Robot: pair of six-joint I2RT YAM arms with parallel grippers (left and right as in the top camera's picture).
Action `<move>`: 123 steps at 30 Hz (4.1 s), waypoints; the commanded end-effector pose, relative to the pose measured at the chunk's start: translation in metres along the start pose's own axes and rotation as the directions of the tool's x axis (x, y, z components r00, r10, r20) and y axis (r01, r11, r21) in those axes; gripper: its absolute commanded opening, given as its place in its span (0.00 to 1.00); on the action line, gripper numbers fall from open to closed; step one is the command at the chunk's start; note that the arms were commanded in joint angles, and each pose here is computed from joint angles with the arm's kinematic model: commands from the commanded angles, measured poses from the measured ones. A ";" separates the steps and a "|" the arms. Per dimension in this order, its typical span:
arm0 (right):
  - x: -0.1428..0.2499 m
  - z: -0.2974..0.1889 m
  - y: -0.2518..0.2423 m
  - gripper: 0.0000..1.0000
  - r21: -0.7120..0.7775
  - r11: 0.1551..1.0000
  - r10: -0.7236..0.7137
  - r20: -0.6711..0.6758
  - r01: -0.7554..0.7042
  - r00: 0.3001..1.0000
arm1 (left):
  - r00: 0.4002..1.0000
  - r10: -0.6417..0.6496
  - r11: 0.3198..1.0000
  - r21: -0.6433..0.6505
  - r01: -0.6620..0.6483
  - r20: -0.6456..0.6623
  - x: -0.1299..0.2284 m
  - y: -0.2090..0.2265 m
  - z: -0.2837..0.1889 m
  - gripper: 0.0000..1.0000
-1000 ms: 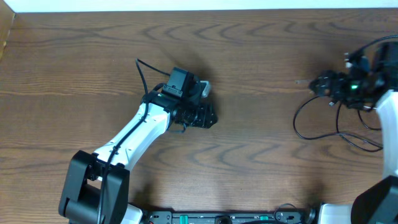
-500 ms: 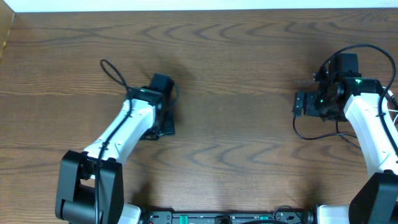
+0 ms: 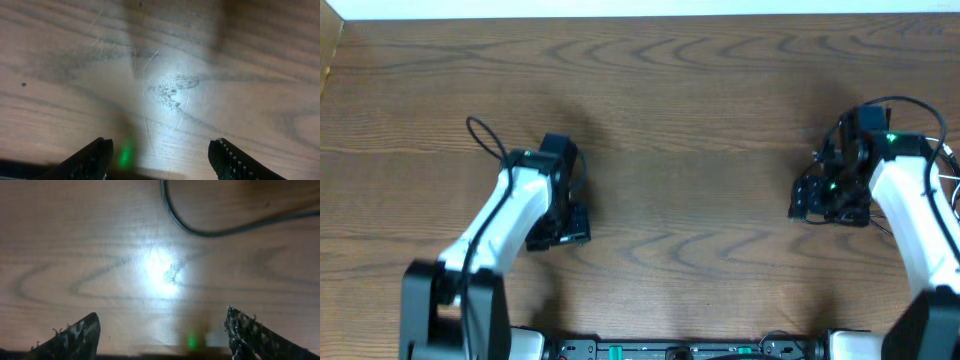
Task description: Untangle cables
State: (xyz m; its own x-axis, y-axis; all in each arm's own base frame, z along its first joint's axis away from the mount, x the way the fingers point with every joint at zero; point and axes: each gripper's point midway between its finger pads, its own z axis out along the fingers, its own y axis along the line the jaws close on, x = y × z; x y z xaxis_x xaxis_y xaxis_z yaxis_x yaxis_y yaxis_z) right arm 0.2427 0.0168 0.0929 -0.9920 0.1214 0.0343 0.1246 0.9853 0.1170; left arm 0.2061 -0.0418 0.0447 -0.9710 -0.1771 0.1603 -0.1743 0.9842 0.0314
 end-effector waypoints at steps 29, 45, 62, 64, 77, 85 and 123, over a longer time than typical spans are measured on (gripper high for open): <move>0.067 -0.090 0.015 0.99 0.006 0.995 -0.080 0.682 0.104 0.727 | 0.545 -0.139 0.958 0.252 -0.139 0.827 0.050 0.026 -0.144 0.99; 0.071 -0.087 0.013 0.99 0.008 0.995 -0.081 0.675 0.103 0.733 | 0.544 -0.139 0.958 0.252 -0.139 0.827 0.050 0.026 -0.144 0.99; 0.032 -0.119 -0.003 0.99 -0.062 0.994 0.041 0.973 0.086 0.227 | 0.544 -0.139 0.958 0.252 -0.139 0.827 0.050 0.026 -0.144 0.99; 0.028 -0.122 -0.002 0.99 -0.069 0.993 0.052 0.984 0.097 0.170 | 0.545 -0.139 0.958 0.252 -0.139 0.827 0.050 0.026 -0.144 0.99; 0.005 -0.122 0.002 0.99 -0.082 0.985 0.096 0.992 0.151 -0.084 | 0.545 -0.139 0.958 0.252 -0.139 0.827 0.050 0.026 -0.144 0.99; 0.002 -0.123 0.001 0.99 0.045 0.990 -0.019 0.982 0.136 -0.187 | 0.544 -0.139 0.958 0.252 -0.139 0.827 0.050 0.026 -0.144 0.99; -0.001 -0.064 0.006 0.99 0.223 0.955 -0.231 0.973 0.194 0.017 | 0.544 -0.139 0.958 0.252 -0.139 0.827 0.050 0.026 -0.144 1.00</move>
State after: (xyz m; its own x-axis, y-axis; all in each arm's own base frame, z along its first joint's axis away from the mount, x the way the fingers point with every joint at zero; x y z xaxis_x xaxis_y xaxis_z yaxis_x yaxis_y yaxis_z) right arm 0.2461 0.0159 0.1565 -0.0696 -0.0959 -0.9930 -0.0757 0.9930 -0.0906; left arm 0.1760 -0.0288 0.1957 -0.6457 -0.2359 -0.7263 -0.0630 0.9643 -0.2571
